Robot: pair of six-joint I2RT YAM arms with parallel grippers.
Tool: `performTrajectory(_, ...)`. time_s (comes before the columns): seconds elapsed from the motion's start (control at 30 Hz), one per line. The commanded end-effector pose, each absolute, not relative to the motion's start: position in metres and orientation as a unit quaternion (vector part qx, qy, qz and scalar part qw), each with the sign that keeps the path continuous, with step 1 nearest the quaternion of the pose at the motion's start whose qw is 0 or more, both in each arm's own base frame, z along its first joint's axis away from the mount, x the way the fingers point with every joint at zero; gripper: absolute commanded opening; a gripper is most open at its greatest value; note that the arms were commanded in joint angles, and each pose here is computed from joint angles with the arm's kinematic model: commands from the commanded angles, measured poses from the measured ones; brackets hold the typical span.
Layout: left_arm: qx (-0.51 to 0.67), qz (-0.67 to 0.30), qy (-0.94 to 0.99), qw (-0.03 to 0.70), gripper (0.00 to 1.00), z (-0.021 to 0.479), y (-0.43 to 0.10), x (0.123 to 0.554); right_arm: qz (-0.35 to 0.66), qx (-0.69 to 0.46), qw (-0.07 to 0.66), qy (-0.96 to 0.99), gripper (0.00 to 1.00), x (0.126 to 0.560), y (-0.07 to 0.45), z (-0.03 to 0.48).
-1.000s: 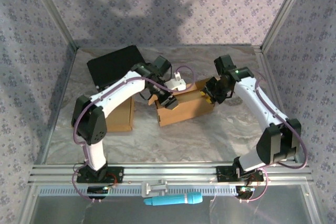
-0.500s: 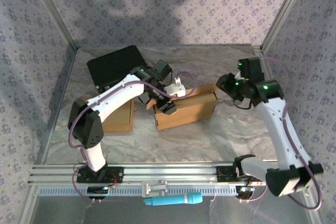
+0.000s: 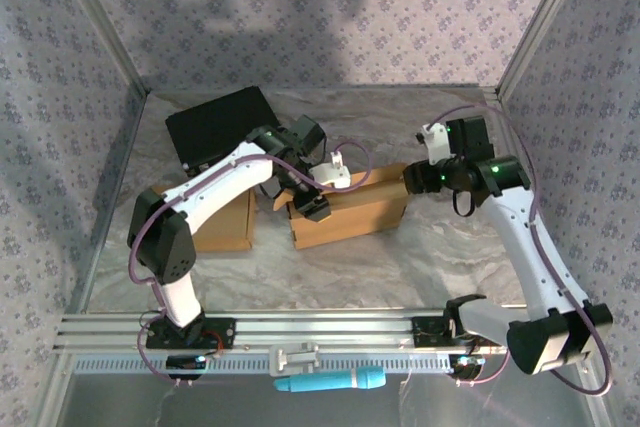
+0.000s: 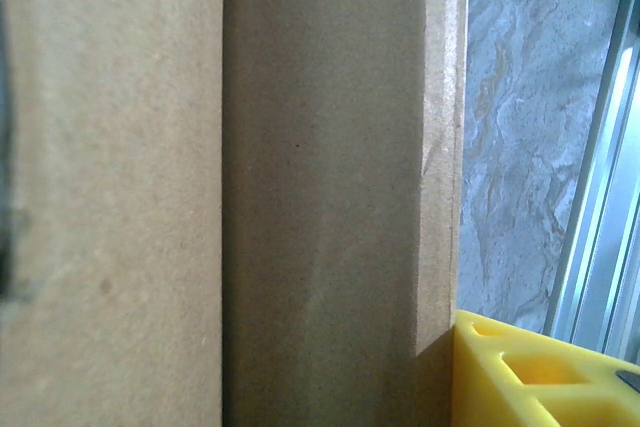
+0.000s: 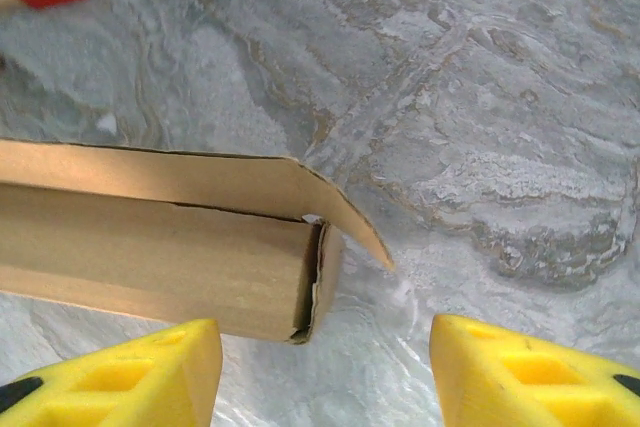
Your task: Fold the paper box
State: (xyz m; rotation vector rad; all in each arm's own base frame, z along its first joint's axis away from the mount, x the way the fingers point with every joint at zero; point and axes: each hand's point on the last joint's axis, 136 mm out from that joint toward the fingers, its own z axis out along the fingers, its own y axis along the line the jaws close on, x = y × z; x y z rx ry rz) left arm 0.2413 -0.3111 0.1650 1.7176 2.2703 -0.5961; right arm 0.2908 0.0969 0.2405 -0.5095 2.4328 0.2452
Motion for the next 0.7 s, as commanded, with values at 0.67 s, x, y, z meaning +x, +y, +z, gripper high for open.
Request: performTrajectory(0.67, 0.598, -0.208, 0.764, 0.124, 0.56, 0.177, -0.292, 0.225, 0.141, -0.207, 0.241, 0.938, 0.33, 0.308, 0.113, 0.218)
